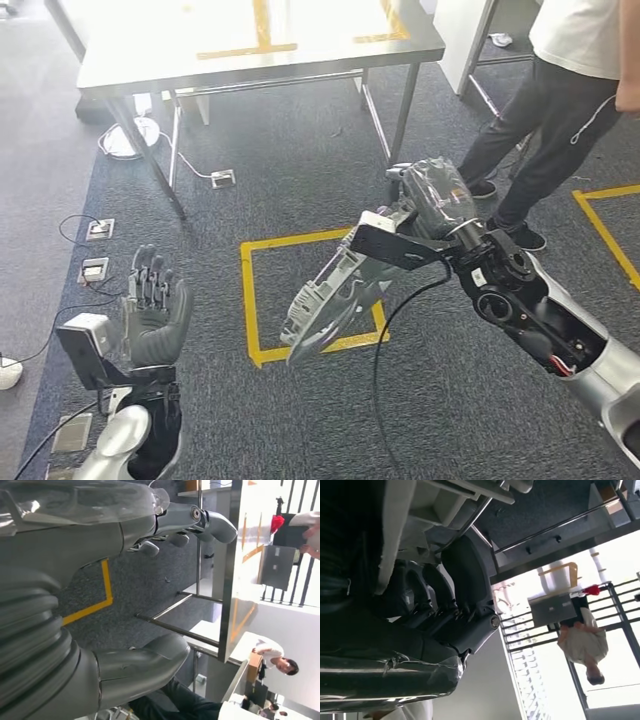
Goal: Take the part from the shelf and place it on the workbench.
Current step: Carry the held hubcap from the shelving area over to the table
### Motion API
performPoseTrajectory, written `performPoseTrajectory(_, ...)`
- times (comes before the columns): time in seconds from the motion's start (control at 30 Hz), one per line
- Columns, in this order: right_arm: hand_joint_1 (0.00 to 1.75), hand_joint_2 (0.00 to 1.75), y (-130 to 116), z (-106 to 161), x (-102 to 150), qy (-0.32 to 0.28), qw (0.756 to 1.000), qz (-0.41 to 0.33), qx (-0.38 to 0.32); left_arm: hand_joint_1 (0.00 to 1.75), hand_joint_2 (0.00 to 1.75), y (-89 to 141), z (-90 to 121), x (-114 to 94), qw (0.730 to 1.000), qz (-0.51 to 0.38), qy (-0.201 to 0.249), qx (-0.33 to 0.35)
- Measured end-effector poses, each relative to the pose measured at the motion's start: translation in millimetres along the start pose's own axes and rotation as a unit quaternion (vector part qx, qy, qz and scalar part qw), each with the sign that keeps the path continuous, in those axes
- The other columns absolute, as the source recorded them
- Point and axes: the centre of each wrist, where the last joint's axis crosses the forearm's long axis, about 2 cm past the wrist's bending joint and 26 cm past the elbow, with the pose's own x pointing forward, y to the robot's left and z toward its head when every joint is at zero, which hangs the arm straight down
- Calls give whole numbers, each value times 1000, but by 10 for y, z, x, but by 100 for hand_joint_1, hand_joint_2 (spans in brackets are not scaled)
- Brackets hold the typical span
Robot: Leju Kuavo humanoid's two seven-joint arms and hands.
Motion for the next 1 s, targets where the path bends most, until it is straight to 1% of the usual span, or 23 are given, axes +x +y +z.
performPoseTrajectory(0.37,175,175,46,29,2,-2,1000,-3,5,0,175,10,32,-21,1000,1,1,-4)
performPoseTrajectory(0.5,175,175,62,37,-11,0,1000,-5,5,0,175,5,-7,-8,1000,2,-6,-6)
performPoseTrajectory(0.63,175,175,157,95,-15,5,1000,-9,21,0,175,13,85,-64,1000,1,6,-5)
performPoseTrajectory(0.83,175,175,192,116,-19,10,1000,-10,28,0,175,9,99,-75,1000,0,8,-6)
performPoseTrajectory(1.0,175,175,143,89,-41,13,1000,-7,18,0,175,-10,34,-44,1000,1,-2,-8)
